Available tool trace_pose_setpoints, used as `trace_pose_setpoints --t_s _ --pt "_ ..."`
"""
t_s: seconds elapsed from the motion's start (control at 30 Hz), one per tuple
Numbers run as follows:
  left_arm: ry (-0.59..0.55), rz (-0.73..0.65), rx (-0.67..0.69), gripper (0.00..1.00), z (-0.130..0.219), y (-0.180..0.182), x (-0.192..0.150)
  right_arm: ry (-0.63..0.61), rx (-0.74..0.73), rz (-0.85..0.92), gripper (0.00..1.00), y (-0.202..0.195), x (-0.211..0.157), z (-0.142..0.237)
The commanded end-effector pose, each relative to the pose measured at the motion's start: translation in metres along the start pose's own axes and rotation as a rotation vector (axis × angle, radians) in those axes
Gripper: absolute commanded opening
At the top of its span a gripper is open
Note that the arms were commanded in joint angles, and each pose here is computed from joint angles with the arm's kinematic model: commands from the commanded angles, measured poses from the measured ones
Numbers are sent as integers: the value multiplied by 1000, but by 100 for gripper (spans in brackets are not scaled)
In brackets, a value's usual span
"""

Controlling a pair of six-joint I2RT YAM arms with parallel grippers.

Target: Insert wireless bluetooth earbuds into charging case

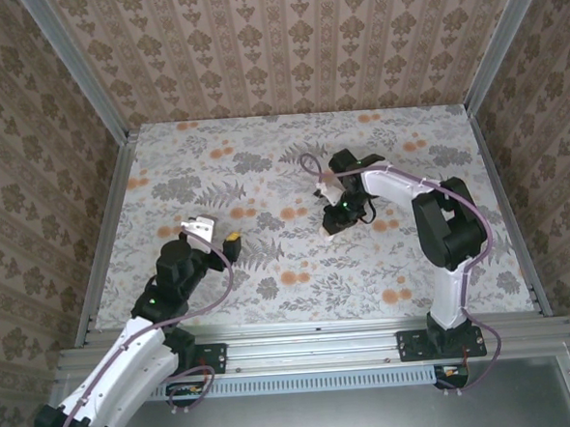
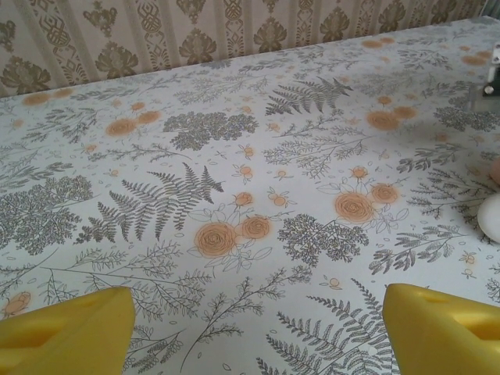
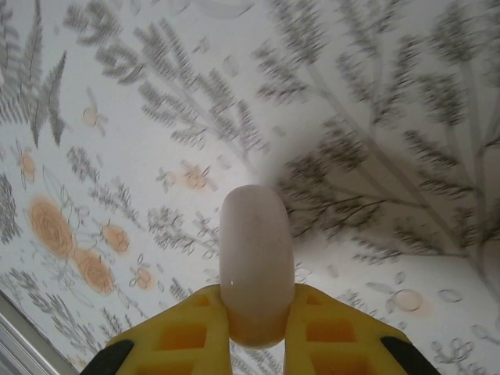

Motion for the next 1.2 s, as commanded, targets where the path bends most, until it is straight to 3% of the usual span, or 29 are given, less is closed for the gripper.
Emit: trace_pose_setpoints --t_s 0.0,0.27,0.8,1.0,1.1,1.17 --pt "-16 13 25 84 1 6 10 -5 107 -87 16 2 9 5" --pt "9 22 3 83 -5 2 7 0 160 -131 21 -8 19 3" --pt "34 28 25 84 -11 7 6 -25 0 -168 44 -29 25 15" --pt "65 20 159 85 -4 30 7 -115 -57 -141 46 -28 33 41" --pt "85 39 284 88 3 58 8 -236 -93 -130 47 -30 38 63" --pt "97 58 354 92 6 74 5 -339 -141 -130 54 -37 40 80"
Point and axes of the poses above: each hand's point on the last joint's axis, 136 mm out from that joint toward the fingers, its own z axis back along the fingers, its own y axis along the line the jaws close on, x = y × z, the point moved 2 cm from there along z, back along the fingers, and after that the axes turned 3 degrees about -z, right-handed, at the moved point
